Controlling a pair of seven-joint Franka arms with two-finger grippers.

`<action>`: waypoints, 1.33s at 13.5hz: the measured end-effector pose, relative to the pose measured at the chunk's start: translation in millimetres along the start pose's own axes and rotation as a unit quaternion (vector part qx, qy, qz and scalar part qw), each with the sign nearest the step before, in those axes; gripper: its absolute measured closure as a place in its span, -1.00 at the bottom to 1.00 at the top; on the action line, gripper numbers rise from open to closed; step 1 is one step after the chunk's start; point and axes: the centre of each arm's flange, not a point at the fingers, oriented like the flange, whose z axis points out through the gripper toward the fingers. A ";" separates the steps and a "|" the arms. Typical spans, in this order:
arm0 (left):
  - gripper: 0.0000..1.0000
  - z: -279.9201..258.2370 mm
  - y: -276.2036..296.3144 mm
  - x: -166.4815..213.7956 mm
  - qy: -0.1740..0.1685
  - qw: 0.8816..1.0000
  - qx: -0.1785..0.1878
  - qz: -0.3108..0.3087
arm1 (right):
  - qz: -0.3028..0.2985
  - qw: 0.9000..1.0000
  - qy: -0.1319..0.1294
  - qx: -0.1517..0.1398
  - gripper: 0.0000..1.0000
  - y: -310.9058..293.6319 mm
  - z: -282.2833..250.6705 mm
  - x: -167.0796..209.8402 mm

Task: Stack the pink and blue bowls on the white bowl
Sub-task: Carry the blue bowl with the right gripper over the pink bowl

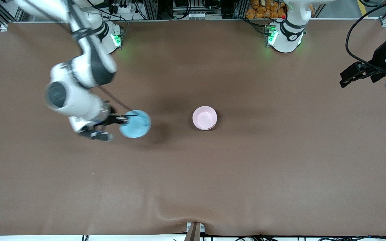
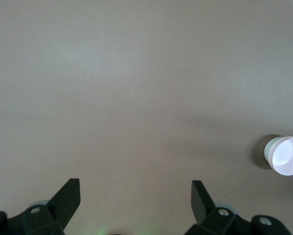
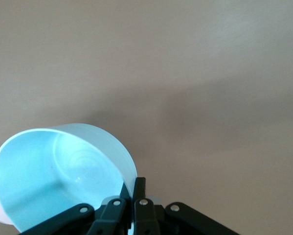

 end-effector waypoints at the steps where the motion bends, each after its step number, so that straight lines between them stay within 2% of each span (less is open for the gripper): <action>1: -1.00 1.8 -0.6 0.2 -0.002 1.000 0.000 -0.001 | 0.013 1.000 0.002 0.008 0.93 -23.8 8.7 -16.9; 3: -1.00 1.4 -6.3 1.9 0.000 1.000 0.000 -0.006 | 0.041 0.999 -0.004 0.029 0.93 -53.3 23.5 -39.8; 5: -1.00 -0.2 -12.5 4.1 0.005 1.000 -0.001 -0.012 | 0.072 0.995 -0.006 0.068 0.93 -77.5 36.5 -54.4; 6: -1.00 -1.4 -13.7 4.2 0.007 1.000 -0.002 -0.013 | 0.084 0.993 -0.007 0.077 0.93 -88.5 46.2 -63.1; 10: -1.00 -3.0 -14.1 3.9 0.010 1.000 -0.002 -0.014 | 0.128 0.988 -0.012 0.081 0.93 -138.2 101.5 -120.0; 12: -1.00 -3.2 -14.1 4.0 0.010 1.000 -0.003 -0.014 | 0.147 0.986 -0.018 0.074 0.93 -153.6 131.0 -144.6; 14: -1.00 -3.4 -14.0 4.1 0.011 1.000 -0.003 -0.014 | 0.156 0.985 -0.017 0.075 0.93 -159.5 150.3 -151.6; 18: -1.00 -3.6 -13.9 4.3 0.012 1.000 -0.003 -0.011 | 0.163 0.984 -0.012 0.076 0.93 -157.9 159.3 -142.7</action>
